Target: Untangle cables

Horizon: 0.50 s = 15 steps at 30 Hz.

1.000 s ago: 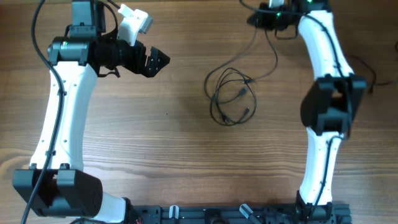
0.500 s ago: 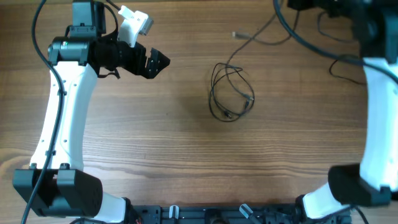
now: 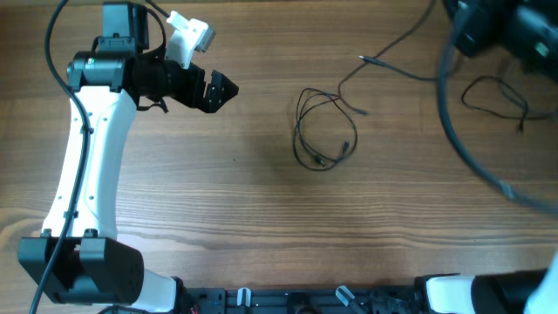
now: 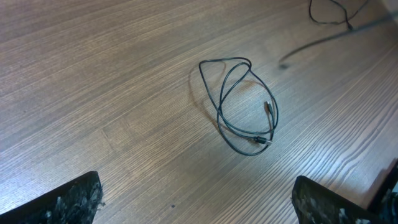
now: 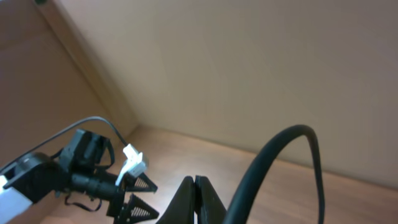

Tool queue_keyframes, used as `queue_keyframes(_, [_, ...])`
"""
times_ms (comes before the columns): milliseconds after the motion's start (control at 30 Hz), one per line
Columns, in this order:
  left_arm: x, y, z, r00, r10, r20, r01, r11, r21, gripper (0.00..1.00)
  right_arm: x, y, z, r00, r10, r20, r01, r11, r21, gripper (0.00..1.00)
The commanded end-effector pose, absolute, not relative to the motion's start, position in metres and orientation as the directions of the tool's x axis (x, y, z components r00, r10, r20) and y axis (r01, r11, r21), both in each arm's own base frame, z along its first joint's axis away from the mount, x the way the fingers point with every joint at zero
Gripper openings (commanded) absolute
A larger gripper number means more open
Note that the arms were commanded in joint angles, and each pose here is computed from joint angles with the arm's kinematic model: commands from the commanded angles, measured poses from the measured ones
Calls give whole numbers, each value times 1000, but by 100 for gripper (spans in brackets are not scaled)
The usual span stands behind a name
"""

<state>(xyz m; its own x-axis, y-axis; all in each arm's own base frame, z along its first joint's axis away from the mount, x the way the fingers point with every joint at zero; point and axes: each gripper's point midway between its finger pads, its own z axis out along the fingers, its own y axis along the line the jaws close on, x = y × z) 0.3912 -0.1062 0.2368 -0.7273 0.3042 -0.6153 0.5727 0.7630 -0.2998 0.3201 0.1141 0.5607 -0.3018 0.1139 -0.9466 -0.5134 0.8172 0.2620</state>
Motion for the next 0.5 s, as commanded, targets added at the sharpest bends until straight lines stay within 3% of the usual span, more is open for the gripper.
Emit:
queue_keyframes(0, [387, -105, 245, -720, 297, -627, 571, 767, -292, 100, 300, 80, 582, -200, 96, -975, -366, 916, 166, 5])
queue_keyframes(200, [387, -105, 245, -720, 297, -627, 571, 767, -292, 100, 313, 4, 560, -231, 128, -964, 84, 990, 111, 5])
queue_keyframes(367, [387, -105, 245, -719, 297, -628, 571, 767, -291, 100, 305, -64, 565, -153, 152, -976, 469, 881, 64, 4])
queue_keyframes(467, [388, -105, 245, -717, 297, -631, 572, 767, -289, 100, 299, -92, 564, -137, 148, -979, 600, 799, 37, 4])
